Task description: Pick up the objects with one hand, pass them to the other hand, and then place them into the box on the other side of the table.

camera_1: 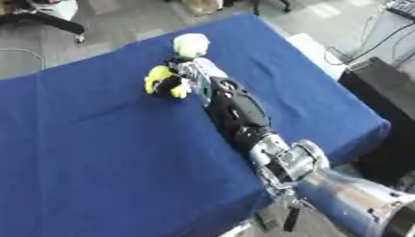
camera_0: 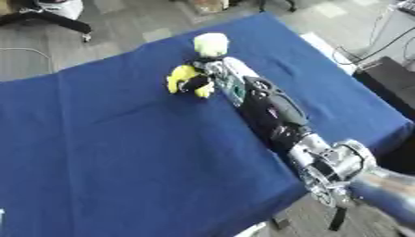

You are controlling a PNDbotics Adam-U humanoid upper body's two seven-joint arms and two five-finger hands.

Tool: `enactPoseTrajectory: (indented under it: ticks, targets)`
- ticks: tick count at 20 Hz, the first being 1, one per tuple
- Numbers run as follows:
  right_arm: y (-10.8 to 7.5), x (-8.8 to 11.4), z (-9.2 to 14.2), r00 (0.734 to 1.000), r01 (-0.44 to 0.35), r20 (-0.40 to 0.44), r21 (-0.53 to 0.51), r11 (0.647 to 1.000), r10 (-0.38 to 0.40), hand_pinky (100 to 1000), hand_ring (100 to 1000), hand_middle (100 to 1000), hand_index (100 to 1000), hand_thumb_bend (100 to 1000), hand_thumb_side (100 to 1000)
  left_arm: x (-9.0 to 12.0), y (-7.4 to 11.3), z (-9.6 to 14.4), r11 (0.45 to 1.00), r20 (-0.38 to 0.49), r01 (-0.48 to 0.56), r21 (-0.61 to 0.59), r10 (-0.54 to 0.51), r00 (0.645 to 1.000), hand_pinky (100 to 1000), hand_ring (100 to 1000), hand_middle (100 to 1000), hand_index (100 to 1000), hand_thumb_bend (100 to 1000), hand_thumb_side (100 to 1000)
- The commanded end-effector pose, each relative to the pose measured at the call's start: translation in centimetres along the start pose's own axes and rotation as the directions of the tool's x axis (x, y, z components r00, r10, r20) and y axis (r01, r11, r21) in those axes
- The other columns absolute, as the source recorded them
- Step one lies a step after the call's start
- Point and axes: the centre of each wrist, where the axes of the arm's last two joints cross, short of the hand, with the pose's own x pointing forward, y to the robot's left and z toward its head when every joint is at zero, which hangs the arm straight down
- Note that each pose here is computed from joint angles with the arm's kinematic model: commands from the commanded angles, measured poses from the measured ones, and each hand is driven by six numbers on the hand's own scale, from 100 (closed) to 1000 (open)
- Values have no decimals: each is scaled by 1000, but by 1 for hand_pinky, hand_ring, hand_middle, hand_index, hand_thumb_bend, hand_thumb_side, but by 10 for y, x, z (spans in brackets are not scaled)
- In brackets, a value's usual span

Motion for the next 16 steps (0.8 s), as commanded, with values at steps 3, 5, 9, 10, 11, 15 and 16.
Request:
enactPoseTrajectory:
  ticks: [3,5,9,10,11,15,16]
  targets:
    - [-3,-20,-2,997,-79,-16,-48,996,78,820,687,617,756,100,284,6,9,-3,1000,20,-20,0,20,1000,725,665,667,836,100,698]
    - [-13,-21,1,996,-93,-11,-116,989,92,784,553,464,630,100,241,6,9,-2,1000,18,-20,1,20,1000,725,665,667,836,100,701]
    - [-49,-13,12,991,-104,53,-304,947,126,740,446,326,510,100,168,4,10,-1,1000,12,-18,4,18,1000,725,665,667,836,100,704]
    - [-57,-10,15,988,-96,77,-350,932,131,728,425,291,482,100,126,4,10,-1,1000,11,-17,4,17,1000,725,664,667,836,100,704]
    - [-67,-6,18,985,-82,106,-398,914,134,718,410,264,462,100,100,4,10,-1,1000,11,-15,6,15,1000,724,663,665,835,100,703]
    - [-89,12,32,962,9,234,-550,835,143,700,389,225,436,100,100,1,10,0,1000,2,8,14,-8,1000,723,661,664,833,100,704]
    - [-91,18,34,952,38,268,-576,816,145,694,383,217,429,100,100,-1,10,1,1000,-2,16,14,-16,1000,723,661,663,833,100,700]
